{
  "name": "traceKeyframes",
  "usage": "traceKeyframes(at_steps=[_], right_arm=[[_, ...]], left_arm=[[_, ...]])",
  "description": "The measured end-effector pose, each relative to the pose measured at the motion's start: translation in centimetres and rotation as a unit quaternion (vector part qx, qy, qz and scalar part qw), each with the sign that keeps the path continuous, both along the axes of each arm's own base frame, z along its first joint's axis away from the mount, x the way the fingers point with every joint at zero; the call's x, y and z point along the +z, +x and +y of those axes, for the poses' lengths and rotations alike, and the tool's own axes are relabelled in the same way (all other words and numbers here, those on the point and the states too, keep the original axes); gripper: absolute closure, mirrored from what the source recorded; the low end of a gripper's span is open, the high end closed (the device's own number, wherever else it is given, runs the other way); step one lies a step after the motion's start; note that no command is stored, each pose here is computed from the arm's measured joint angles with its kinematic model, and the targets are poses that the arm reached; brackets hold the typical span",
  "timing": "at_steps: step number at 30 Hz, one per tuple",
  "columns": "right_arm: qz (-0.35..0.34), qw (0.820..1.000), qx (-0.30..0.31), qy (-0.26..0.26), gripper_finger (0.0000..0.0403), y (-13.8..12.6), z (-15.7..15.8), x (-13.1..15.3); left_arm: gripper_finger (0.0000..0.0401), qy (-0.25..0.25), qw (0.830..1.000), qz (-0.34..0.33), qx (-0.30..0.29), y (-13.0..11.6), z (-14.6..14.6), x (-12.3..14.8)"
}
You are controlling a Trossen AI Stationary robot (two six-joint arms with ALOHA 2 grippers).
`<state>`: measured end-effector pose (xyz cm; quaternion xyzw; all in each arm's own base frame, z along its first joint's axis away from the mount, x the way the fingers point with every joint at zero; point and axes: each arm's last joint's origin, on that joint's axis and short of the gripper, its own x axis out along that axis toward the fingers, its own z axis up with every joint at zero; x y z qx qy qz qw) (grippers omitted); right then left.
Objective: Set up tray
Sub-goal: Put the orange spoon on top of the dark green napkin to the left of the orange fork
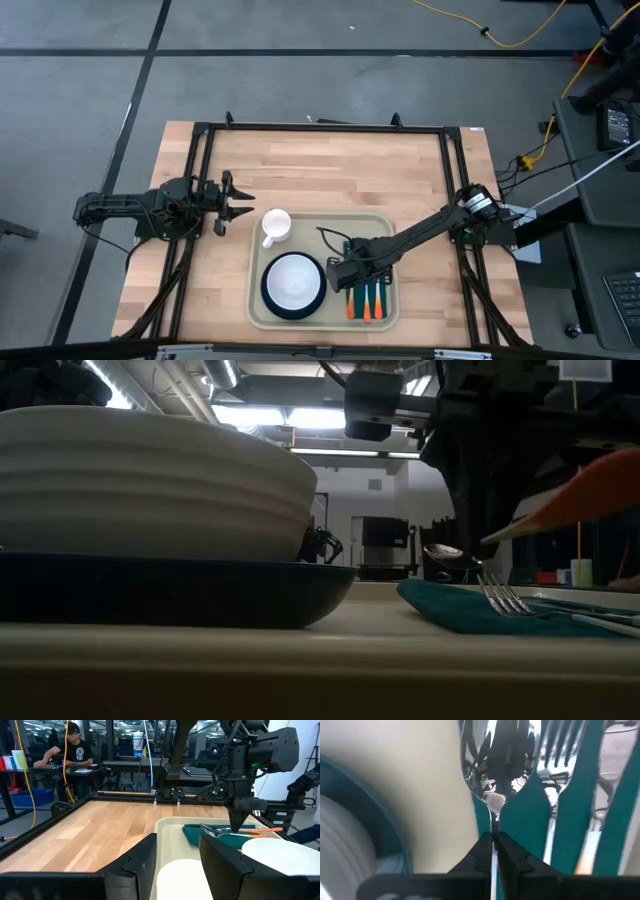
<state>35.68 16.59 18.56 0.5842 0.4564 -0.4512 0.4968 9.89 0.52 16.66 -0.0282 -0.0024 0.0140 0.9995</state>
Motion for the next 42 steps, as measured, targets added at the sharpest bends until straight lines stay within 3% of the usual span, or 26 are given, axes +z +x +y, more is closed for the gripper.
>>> traceKeyframes(at_steps=[25,42], right_arm=[[0.037,0.997,0.068,-0.016,0.0387,0.3,-1.6,-1.1],[0.053,0.996,0.075,-0.01,0.0387,0.8,-1.3,-2.9]], left_arm=[[0.0258,0.0,1.0,0.0,0.0,0.0,0.0,0.0],[0.0258,0.0,1.0,0.0,0.0,0.0,0.0,0.0]])
